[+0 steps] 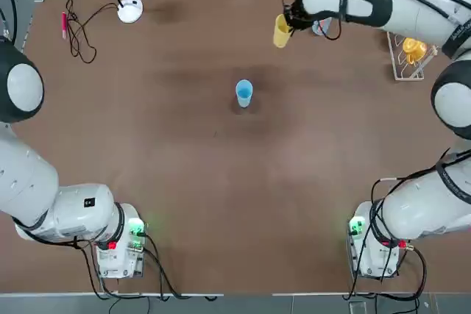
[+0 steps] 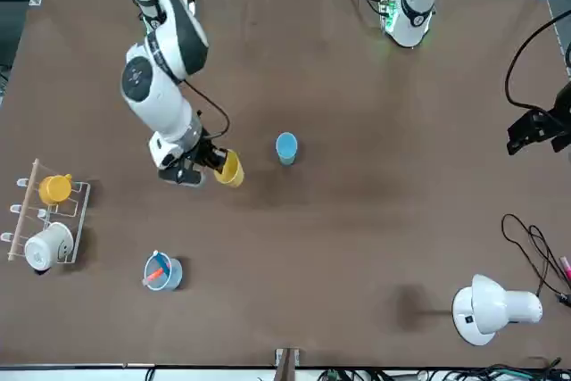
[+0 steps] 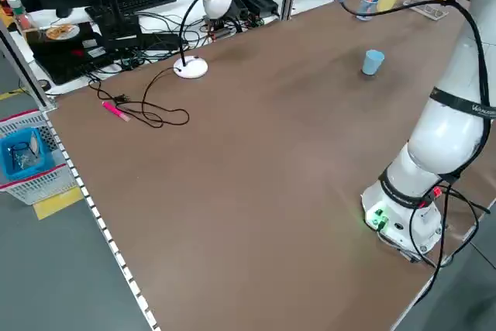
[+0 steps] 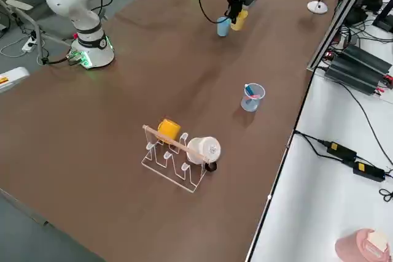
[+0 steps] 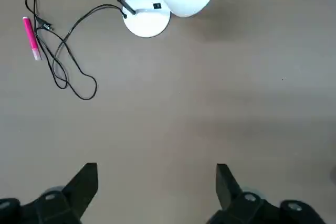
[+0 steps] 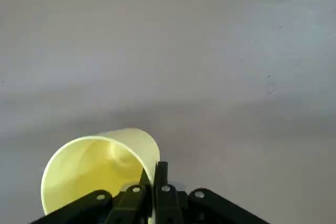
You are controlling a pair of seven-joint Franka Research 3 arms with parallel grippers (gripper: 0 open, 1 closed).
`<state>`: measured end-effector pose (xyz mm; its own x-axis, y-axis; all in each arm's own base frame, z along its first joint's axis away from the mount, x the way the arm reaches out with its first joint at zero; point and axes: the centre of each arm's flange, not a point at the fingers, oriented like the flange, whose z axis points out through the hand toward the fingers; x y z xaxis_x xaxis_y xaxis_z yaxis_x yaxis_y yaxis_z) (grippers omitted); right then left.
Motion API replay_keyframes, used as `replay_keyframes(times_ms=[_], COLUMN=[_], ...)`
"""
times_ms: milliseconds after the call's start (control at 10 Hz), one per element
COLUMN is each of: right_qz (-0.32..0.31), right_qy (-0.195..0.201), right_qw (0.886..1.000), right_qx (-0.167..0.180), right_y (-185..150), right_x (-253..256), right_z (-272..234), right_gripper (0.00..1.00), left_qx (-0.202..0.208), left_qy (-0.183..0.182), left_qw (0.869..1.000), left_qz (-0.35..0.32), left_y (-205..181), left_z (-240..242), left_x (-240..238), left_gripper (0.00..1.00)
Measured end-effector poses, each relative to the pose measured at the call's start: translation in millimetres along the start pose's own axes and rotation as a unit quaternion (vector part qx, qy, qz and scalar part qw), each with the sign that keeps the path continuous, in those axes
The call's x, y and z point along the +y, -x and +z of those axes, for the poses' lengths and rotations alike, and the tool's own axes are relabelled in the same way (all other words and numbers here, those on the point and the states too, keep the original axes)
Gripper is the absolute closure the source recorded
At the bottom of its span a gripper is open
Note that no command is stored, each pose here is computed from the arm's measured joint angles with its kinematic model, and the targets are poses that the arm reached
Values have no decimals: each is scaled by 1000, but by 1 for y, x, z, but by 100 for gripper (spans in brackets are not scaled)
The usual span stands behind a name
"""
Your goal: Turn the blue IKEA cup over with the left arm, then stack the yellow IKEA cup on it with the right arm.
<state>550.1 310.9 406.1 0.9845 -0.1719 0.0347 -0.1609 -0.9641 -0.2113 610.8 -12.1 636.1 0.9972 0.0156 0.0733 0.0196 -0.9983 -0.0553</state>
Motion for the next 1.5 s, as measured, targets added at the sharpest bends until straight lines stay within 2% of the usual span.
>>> replay_keyframes(times_ms=[300,600,800,1000,1500], right_qz=[-15,-1,-5,-6,-6], right_qy=[17,39,39,32,43], right_qw=[1000,999,999,999,999], right_qx=[8,7,8,11,11], right_y=[37,70,89,95,118], right_x=[-43,-72,-90,-96,-103], right_z=[5,32,46,53,86], right_gripper=[96,96,96,96,96], left_qx=[-5,-7,-7,-7,-6], left_qy=[0,1,1,1,1], left_qw=[1000,1000,1000,1000,1000], left_qz=[1,1,1,1,1], left_y=[-2,-3,-3,-3,-3], left_z=[6,9,9,9,9], left_x=[1,1,1,1,1], left_gripper=[1,1,1,1,1])
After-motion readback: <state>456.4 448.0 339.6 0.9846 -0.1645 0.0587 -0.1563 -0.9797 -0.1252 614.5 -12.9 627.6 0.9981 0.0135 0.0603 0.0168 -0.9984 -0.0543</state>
